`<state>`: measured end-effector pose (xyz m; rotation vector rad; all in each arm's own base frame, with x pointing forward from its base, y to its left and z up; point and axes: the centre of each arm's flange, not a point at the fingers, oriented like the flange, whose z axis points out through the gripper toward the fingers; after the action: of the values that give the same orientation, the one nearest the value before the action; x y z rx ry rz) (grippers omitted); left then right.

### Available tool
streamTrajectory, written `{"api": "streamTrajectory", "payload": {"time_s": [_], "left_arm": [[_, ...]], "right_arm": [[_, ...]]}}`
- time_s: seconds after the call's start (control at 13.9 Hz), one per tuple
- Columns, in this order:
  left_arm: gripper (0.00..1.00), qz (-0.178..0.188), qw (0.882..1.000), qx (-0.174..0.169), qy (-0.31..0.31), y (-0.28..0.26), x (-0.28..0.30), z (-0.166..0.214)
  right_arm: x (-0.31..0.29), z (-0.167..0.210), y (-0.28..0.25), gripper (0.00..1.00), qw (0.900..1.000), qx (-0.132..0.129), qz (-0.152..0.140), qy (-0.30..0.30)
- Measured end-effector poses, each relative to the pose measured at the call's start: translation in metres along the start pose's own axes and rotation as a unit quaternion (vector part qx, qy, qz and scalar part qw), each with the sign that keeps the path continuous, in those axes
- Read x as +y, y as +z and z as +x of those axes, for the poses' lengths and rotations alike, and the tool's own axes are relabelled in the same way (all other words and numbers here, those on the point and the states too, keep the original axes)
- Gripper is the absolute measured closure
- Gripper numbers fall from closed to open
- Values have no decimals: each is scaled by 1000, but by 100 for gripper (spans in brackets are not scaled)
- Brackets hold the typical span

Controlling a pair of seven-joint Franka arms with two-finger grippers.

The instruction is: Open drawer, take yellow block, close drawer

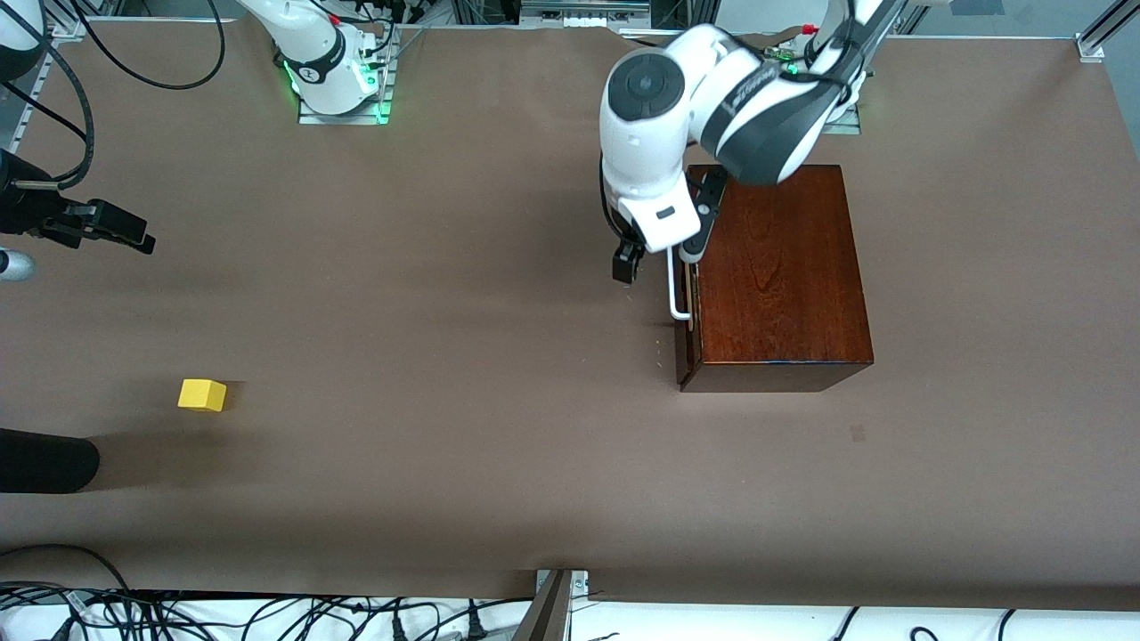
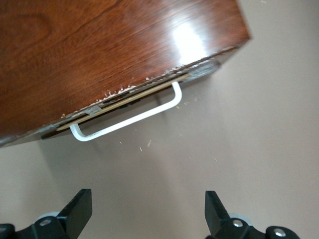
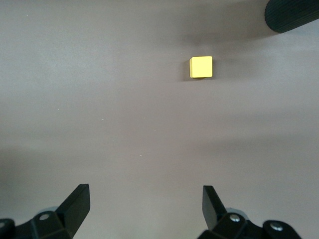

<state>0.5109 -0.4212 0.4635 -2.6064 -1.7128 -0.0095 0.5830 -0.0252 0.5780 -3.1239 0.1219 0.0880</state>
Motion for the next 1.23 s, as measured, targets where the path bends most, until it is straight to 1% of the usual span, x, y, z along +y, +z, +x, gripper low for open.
{"api": "streamTrajectory", "payload": {"time_s": [0.07,0.22,0.36,0.5,0.72,0.87,0.94,1.08,1.23], "left_arm": [[0,-7,999,-10,33,-18,0,18],[0,-7,994,-27,104,-50,-1,84],[0,-6,985,-35,170,-74,-10,162],[0,-1,972,-30,233,-93,-25,222],[0,2,948,-13,318,-120,-55,300],[0,4,926,-4,376,-129,-78,350],[0,7,913,-4,407,-129,-90,372],[0,12,894,-6,448,-122,-110,403],[0,10,881,-3,473,-113,-117,413]], "right_arm": [[0,0,0,0,1000,0,0,0],[0,0,0,0,1000,0,0,0],[0,0,0,0,1000,0,0,0],[0,0,0,0,1000,0,0,0],[0,1,-2,0,1000,4,0,0],[0,0,-3,0,1000,5,0,0],[0,0,-3,0,1000,5,0,0],[0,0,-3,0,1000,5,0,0],[0,0,-3,0,1000,5,0,0]]}}
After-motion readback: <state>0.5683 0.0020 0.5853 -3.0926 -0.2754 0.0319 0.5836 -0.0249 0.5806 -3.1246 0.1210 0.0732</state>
